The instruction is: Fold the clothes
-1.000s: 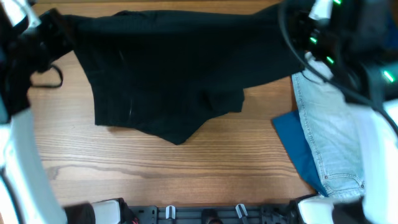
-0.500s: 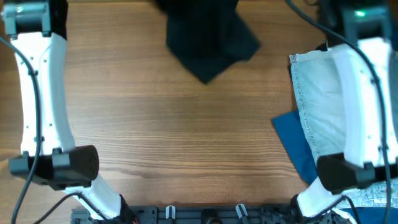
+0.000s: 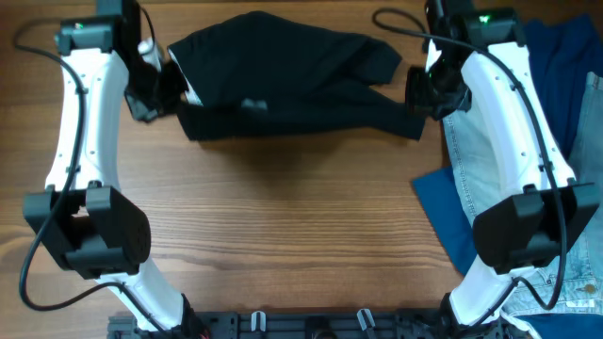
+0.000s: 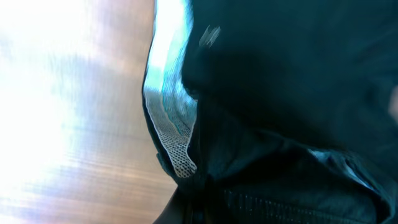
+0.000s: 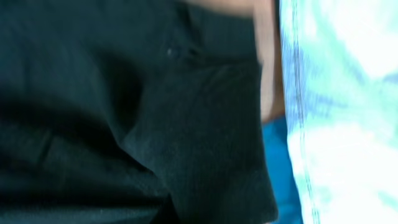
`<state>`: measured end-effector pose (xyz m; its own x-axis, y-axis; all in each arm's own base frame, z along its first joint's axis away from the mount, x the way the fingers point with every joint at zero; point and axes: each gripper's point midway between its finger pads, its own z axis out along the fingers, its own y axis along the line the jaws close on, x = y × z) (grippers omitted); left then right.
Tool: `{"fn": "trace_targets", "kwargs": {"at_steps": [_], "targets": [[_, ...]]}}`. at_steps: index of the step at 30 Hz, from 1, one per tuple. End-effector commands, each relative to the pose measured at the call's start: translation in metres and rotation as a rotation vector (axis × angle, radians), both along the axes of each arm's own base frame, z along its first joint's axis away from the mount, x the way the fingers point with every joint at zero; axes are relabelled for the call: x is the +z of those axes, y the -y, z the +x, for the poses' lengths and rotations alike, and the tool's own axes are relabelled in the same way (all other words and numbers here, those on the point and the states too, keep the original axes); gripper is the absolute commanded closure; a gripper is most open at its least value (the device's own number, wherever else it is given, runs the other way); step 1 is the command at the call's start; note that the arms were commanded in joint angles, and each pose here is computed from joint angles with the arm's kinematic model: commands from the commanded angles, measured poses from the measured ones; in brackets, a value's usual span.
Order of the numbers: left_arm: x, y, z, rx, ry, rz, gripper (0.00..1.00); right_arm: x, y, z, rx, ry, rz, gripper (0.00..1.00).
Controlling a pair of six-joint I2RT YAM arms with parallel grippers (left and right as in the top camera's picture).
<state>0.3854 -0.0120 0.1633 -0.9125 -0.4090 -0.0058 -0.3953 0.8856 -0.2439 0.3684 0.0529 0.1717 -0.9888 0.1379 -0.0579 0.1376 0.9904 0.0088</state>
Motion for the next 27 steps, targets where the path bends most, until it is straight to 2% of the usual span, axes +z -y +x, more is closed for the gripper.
{"fn": "trace_targets", "kwargs": {"at_steps": [1,3,5,12,14,15,18,21,22,23,24,27], "targets": [[-0.035,-0.037,-0.046,0.019,-0.193,0.125,0.96,-0.018,0.038,-0.036,-0.066,-0.155,-0.105,0.96],[-0.044,-0.04,-0.071,0.008,-0.298,0.151,0.96,-0.031,0.037,-0.055,-0.077,-0.24,-0.103,0.96],[-0.047,-0.055,-0.106,-0.012,-0.445,0.249,0.96,-0.054,0.031,-0.087,-0.079,-0.378,-0.069,0.96],[-0.043,-0.052,-0.13,0.001,-0.541,0.242,0.96,-0.088,0.032,-0.144,-0.096,-0.592,-0.077,0.96],[-0.041,-0.054,-0.13,-0.001,-0.533,0.255,0.94,-0.089,0.032,-0.145,-0.104,-0.589,-0.078,0.96],[-0.04,-0.055,-0.13,-0.001,-0.532,0.258,0.52,-0.09,0.031,-0.14,-0.104,-0.56,-0.074,0.94],[-0.041,-0.055,-0.127,-0.002,-0.519,0.258,0.25,-0.092,0.03,-0.122,-0.104,-0.477,-0.061,0.89],[-0.041,-0.056,-0.117,0.005,-0.475,0.262,0.23,-0.077,0.019,-0.068,-0.11,-0.272,0.006,0.86],[-0.041,-0.056,-0.108,0.012,-0.438,0.257,0.23,-0.066,0.009,-0.045,-0.11,-0.185,0.06,0.71],[-0.041,-0.053,-0.096,0.021,-0.388,0.238,0.24,-0.057,0.002,-0.031,-0.108,-0.133,0.102,0.37],[-0.041,-0.05,-0.087,0.028,-0.351,0.218,0.24,-0.047,-0.005,-0.017,-0.096,-0.081,0.146,0.32],[-0.045,-0.033,-0.048,0.047,-0.187,0.11,0.28,-0.032,-0.024,0.002,-0.034,-0.001,0.256,0.35]]}}
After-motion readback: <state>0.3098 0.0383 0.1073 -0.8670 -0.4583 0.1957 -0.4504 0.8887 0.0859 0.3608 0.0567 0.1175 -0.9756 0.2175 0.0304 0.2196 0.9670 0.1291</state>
